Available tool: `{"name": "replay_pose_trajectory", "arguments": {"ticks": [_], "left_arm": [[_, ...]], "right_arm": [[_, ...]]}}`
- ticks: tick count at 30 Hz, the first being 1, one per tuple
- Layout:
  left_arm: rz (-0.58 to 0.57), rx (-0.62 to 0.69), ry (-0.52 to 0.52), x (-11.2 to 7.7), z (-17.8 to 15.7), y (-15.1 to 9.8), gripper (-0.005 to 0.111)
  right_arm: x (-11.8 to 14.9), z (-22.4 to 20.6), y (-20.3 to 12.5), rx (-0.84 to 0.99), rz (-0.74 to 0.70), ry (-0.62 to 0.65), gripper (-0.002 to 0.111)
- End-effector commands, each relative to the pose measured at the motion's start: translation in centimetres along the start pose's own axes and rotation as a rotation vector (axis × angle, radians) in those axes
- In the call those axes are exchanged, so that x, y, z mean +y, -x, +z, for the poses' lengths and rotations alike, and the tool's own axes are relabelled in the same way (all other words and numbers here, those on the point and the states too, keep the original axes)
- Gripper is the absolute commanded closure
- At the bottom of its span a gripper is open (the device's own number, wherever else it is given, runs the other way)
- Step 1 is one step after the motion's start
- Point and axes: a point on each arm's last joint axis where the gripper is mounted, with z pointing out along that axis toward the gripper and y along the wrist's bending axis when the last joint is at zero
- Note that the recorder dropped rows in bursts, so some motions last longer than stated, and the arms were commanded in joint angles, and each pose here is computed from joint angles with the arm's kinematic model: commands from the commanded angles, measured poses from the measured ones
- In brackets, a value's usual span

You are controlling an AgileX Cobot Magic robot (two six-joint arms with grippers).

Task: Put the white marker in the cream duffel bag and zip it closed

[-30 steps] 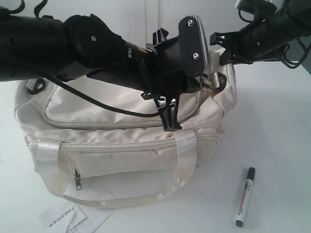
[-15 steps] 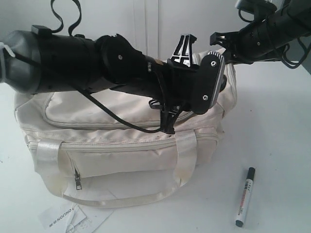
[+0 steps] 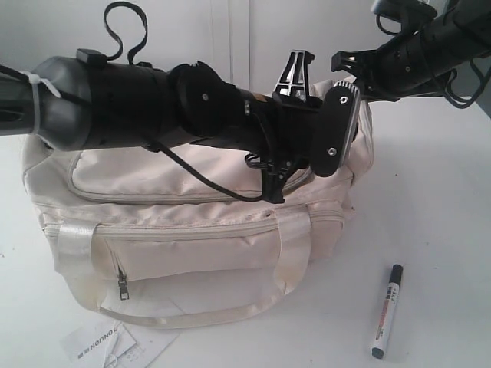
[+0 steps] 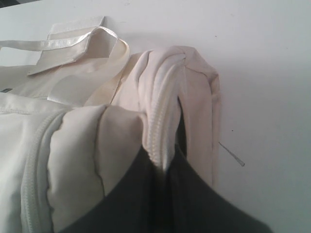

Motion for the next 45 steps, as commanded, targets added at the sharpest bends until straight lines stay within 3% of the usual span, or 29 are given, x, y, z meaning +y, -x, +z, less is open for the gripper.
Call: {"name": "replay_pose_trajectory", "arguments": {"ticks": [1,9,18,24,33,35,40,45], "left_arm": [[-0.005,-0.025,-0.013,0.0,1.0,0.8,0.064],[0.097,-0.019,-0.04,-0.9,2.1,0.5,0.064],[0.159,0.05,0.052,-1.0,3.3,-0.4,0.064],[0.2,0.066,0.031,-1.6,4.1,-1.2,0.064],[0.214,0.068,0.071,-0.8,5.8,-1.2,0.064],[0.212,0.061,0.049,-0.9,5.8,-1.3,0.069],[0.211,0.055,0.022,-1.1,5.8,-1.5,0.107],[0.2,0.051,0.029,-0.7,5.4,-1.3,0.107]], "right_arm": [[-0.1,0.0,0.2,-0.019,0.001,-0.004,0.108],[-0.1,0.0,0.2,-0.019,0.001,-0.004,0.108],[-0.1,0.0,0.2,-0.019,0.001,-0.004,0.108],[-0.1,0.0,0.2,-0.019,0.001,-0.004,0.108],[-0.1,0.0,0.2,-0.019,0.001,-0.004,0.108],[-0.1,0.0,0.2,-0.019,0.001,-0.004,0.108],[-0.1,0.0,0.2,-0.019,0.001,-0.004,0.108],[-0.1,0.0,0.2,-0.019,0.001,-0.004,0.108]]}}
